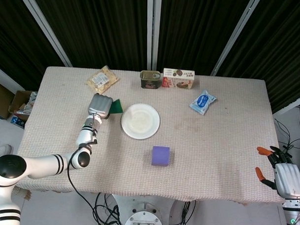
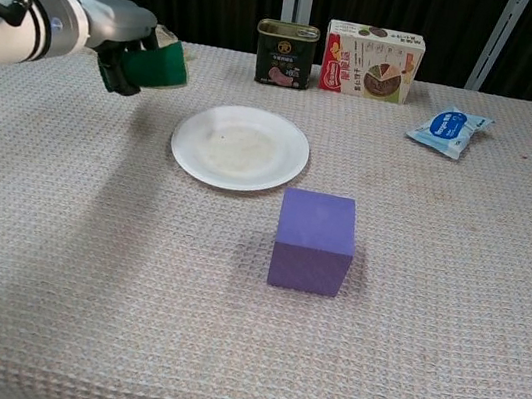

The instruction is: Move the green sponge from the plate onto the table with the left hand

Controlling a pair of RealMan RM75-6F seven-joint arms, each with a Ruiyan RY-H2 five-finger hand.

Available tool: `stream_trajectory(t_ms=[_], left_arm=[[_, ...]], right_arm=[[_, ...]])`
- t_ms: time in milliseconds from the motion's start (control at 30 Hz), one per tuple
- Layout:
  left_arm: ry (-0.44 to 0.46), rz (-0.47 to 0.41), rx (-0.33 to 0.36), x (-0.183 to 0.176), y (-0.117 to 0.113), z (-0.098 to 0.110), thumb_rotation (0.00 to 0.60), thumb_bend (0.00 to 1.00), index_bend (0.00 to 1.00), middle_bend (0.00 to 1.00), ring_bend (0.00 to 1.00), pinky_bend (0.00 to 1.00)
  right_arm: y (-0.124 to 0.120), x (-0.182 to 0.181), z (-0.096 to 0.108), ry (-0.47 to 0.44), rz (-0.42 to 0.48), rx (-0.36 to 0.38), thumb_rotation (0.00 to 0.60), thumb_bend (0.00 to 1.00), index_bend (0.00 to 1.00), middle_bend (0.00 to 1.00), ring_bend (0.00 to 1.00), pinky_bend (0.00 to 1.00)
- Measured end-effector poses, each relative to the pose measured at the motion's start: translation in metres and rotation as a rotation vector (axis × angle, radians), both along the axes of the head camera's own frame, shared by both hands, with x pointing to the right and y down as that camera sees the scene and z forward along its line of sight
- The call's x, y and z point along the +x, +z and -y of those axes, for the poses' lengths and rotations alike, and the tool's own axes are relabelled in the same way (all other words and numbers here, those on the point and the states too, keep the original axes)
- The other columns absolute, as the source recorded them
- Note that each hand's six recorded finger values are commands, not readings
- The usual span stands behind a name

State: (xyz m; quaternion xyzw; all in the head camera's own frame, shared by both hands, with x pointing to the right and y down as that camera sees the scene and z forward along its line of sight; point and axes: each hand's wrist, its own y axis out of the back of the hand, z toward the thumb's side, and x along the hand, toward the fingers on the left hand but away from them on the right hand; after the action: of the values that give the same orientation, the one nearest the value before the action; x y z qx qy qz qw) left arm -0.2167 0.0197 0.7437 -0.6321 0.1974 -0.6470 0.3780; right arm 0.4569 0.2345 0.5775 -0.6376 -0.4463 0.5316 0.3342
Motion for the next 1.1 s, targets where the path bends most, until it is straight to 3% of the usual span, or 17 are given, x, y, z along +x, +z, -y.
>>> stream_trajectory(t_ms=[100,167,233,333,567,767,900,1100], left_arm=[[-0.012,0.008,-0.035,-0.012,0.010,-0.006,0.600,0.31,0.37,0.45,0.34,0.24],[-0.002,0.021,-0.054,-0.015,0.015,-0.011,0.600,0.25,0.20,0.28,0.22,0.19],[-0.005,0.025,-0.076,-0.017,0.018,-0.015,0.600,0.20,0.10,0.15,0.15,0.17],[-0.032,0.008,-0.079,-0.020,0.016,-0.017,0.600,0.16,0.05,0.07,0.11,0.15],[-0.076,-0.071,0.058,-0.044,-0.024,-0.013,0.600,0.14,0.04,0.06,0.10,0.15],[-0.167,-0.143,0.227,-0.117,-0.080,-0.019,0.600,0.13,0.12,0.13,0.12,0.15],[-0.216,-0.177,0.322,-0.173,-0.112,-0.049,0.600,0.13,0.15,0.14,0.13,0.15],[-0.222,-0.195,0.426,-0.218,-0.144,-0.111,0.600,0.13,0.16,0.14,0.13,0.15]], right_arm=[[0.000,-0.001,0.000,-0.003,0.000,0.001,0.600,0.26,0.25,0.31,0.16,0.25],[-0.001,-0.002,0.001,-0.006,0.001,0.002,0.600,0.26,0.25,0.31,0.16,0.25],[-0.002,-0.003,0.002,-0.009,0.000,0.004,0.600,0.26,0.25,0.31,0.16,0.25],[-0.004,-0.004,0.003,-0.012,-0.002,0.008,0.600,0.26,0.25,0.31,0.16,0.25],[-0.008,0.000,0.004,-0.003,-0.004,0.012,0.600,0.26,0.25,0.31,0.16,0.25],[-0.007,0.006,0.006,0.009,-0.001,0.006,0.600,0.26,0.25,0.31,0.16,0.25],[-0.006,0.007,0.007,0.010,-0.001,0.006,0.600,0.26,0.25,0.31,0.16,0.24],[-0.002,-0.001,0.011,-0.007,0.016,0.003,0.600,0.26,0.25,0.31,0.16,0.24]])
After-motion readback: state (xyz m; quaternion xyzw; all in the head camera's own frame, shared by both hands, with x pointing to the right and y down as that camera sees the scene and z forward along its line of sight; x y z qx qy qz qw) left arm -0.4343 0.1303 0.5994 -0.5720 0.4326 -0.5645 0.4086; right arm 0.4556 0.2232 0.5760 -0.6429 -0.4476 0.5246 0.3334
